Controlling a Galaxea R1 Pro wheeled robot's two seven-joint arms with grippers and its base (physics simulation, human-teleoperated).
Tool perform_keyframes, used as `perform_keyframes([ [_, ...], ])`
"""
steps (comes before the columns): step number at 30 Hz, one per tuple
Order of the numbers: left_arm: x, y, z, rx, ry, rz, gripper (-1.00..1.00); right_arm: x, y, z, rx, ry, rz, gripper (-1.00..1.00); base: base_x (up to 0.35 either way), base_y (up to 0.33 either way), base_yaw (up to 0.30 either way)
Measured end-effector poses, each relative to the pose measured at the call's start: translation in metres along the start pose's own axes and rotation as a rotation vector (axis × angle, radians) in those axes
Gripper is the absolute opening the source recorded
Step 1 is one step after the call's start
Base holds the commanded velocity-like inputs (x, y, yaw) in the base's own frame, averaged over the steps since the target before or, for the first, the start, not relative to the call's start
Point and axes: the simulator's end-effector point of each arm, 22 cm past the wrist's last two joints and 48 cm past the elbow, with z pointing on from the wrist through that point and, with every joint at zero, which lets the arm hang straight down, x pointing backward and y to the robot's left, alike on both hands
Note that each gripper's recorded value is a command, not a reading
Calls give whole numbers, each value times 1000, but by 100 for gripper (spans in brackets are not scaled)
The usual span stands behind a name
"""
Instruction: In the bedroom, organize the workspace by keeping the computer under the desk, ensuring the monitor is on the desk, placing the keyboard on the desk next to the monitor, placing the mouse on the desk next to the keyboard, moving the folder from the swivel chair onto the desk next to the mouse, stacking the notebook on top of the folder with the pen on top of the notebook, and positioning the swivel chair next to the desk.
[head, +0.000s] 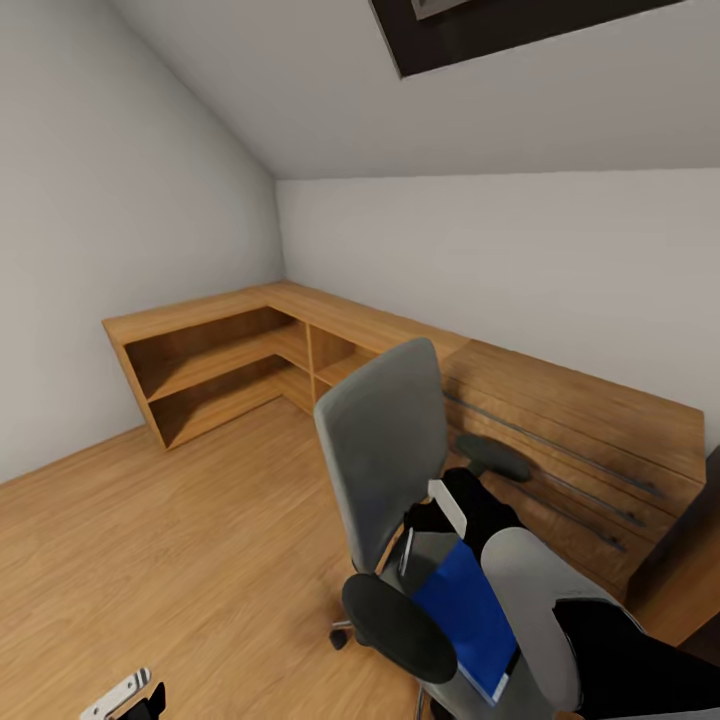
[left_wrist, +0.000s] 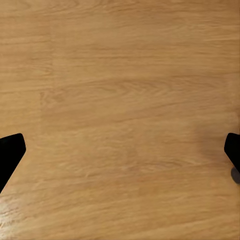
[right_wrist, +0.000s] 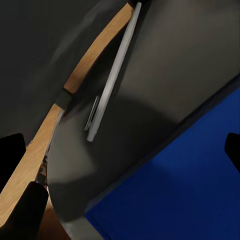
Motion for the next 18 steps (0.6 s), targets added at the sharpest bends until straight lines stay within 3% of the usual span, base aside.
perform_keyframes([
  [9, 22, 7, 11, -9, 20, 0, 100, -3, -3, 15, 1, -46, 7, 100, 0, 0, 0],
  [18, 37, 11, 22, -11, 24, 1, 100, 3, -5, 30, 2, -52, 7, 100, 0, 0, 0],
])
